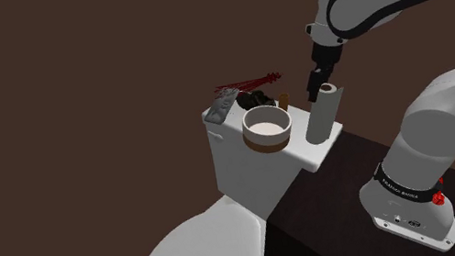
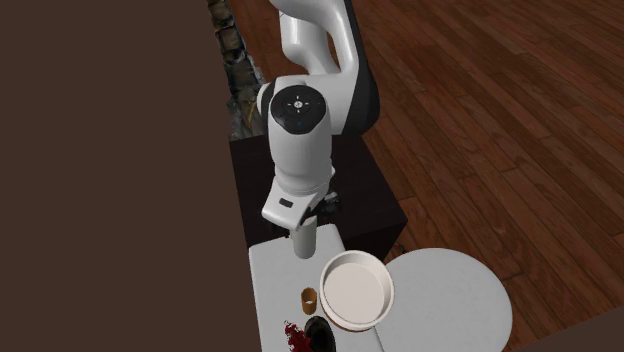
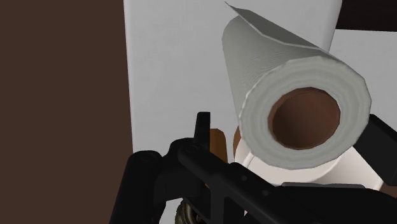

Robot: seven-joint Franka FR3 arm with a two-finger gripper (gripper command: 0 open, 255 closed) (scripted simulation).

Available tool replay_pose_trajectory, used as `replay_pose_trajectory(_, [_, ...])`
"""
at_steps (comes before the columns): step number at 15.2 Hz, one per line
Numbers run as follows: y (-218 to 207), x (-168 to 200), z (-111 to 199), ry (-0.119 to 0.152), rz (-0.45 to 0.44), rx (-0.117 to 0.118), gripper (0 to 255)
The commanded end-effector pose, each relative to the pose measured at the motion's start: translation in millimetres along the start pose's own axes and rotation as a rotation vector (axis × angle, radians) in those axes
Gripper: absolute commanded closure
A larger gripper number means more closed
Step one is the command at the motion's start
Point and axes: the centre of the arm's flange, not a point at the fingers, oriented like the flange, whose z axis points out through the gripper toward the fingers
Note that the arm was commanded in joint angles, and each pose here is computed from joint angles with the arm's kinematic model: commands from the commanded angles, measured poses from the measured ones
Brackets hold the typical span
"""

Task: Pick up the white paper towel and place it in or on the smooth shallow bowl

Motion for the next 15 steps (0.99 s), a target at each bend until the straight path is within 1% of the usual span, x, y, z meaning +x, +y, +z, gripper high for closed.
replay_pose_trajectory(1, [-0.6,0.1,0.8,0.0,0.0,0.0,0])
replay_pose_trajectory(5, [-0.5,0.1,0.7,0.0,0.0,0.0,0])
replay_pose_trajectory(6, [-0.5,0.1,0.7,0.0,0.0,0.0,255])
replay_pose_trajectory(15, [-0.6,0.1,0.8,0.0,0.0,0.0,255])
